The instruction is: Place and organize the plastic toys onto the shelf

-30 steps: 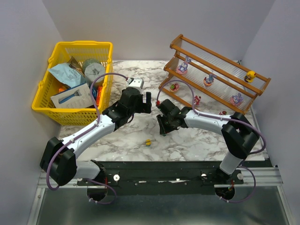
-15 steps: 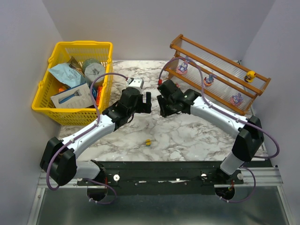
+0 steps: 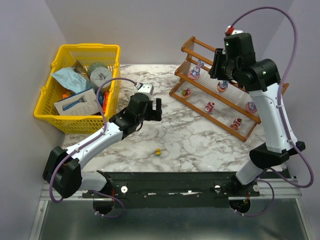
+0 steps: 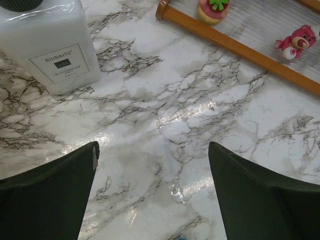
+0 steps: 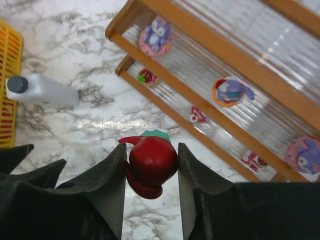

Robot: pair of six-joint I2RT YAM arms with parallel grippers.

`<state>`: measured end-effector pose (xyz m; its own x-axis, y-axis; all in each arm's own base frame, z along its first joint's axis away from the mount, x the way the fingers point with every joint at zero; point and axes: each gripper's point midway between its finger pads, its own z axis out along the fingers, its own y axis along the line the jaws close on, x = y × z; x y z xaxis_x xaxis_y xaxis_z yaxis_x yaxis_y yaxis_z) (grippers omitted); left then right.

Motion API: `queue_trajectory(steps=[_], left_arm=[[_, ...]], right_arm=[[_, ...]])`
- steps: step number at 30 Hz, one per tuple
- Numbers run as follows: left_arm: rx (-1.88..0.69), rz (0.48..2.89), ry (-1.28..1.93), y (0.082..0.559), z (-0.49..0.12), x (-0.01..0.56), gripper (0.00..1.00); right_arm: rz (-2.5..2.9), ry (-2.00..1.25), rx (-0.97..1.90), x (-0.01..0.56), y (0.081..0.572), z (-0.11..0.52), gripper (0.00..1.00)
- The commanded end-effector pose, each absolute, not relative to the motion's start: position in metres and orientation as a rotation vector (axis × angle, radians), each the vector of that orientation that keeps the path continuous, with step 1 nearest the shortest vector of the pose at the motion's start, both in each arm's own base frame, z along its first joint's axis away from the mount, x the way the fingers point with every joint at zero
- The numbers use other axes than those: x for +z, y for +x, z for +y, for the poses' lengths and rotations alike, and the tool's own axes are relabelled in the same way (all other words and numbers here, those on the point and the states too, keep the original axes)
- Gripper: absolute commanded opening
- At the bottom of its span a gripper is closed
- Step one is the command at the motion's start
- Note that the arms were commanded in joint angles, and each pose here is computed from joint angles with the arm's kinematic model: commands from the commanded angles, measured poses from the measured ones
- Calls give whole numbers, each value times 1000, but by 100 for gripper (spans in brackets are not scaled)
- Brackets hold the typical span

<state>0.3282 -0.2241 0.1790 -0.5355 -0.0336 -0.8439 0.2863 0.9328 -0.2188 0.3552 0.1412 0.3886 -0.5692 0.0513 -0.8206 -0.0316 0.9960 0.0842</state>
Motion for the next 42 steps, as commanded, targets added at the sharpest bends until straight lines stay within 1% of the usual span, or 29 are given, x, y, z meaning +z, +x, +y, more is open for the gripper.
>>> queue_trajectory(steps=[1, 4, 10, 17, 22, 31, 36, 42], left_arm=[[-437, 2082, 177, 327, -225, 184, 99], [-443, 2084, 181, 327, -226, 183, 99], [-451, 2090, 183, 327, -227, 182, 99], [-453, 2089, 187, 326, -228, 182, 99], [-455, 2091, 189, 326, -228, 182, 99], [-456, 2095, 192, 326, -229, 180, 99], [-451, 2104, 198, 327, -229, 176, 99], [-450, 2113, 202, 327, -230, 173, 99]], right_arm=[[2258, 77, -57, 384, 335, 87, 8], [2250, 150, -89, 385, 338, 61, 8], [2206, 244, -101, 392, 341, 31, 7], [2238, 261, -67, 373, 354, 28, 8], [2227, 259, -42, 367, 374, 24, 8], [2163, 204, 56, 375, 417, 16, 9], [2212, 183, 74, 355, 439, 16, 10], [2225, 166, 70, 346, 453, 15, 12]])
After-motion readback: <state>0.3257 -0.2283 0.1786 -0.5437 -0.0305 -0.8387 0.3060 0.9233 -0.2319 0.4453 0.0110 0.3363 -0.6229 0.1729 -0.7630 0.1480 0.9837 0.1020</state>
